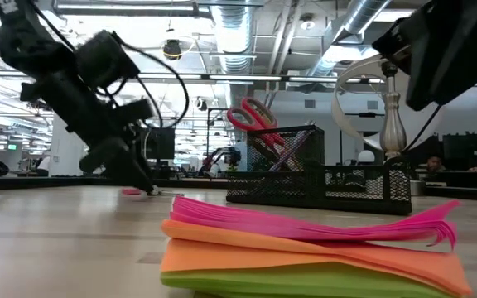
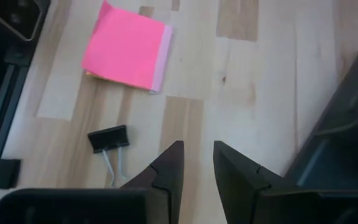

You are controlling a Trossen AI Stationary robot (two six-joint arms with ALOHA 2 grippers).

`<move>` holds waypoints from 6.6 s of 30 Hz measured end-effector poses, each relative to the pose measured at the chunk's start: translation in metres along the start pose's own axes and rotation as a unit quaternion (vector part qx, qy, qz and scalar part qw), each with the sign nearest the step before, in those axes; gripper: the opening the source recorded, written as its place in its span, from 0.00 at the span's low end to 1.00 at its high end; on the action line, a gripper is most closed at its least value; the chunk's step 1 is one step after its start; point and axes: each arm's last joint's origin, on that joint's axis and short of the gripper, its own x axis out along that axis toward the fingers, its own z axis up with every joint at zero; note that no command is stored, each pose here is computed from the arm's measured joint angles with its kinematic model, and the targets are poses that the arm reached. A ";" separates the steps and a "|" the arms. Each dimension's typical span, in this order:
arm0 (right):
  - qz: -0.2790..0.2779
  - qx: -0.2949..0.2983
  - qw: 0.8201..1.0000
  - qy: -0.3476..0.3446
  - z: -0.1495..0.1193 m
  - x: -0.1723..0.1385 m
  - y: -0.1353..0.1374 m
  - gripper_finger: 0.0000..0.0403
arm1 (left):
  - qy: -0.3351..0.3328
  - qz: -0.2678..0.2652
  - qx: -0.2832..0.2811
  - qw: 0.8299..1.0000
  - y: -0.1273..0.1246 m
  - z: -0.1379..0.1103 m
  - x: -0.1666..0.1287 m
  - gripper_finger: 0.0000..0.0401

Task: Pick and place office supplies into organizer
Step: Put the top binder clip into the desk organizer, then put the pink eraser into the desk organizer

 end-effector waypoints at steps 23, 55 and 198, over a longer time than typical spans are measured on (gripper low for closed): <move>0.013 0.018 1.000 0.011 0.004 0.004 -0.011 0.20 | -0.002 -0.104 -0.045 0.993 0.030 -0.005 0.012 0.62; 0.013 0.020 1.000 0.010 0.004 0.004 -0.011 0.20 | 0.001 -0.130 -0.160 0.979 0.004 0.001 0.006 0.42; 0.046 0.003 0.997 -0.062 -0.011 -0.017 0.048 0.20 | 0.113 0.196 -0.086 0.970 -0.055 0.041 -0.030 0.55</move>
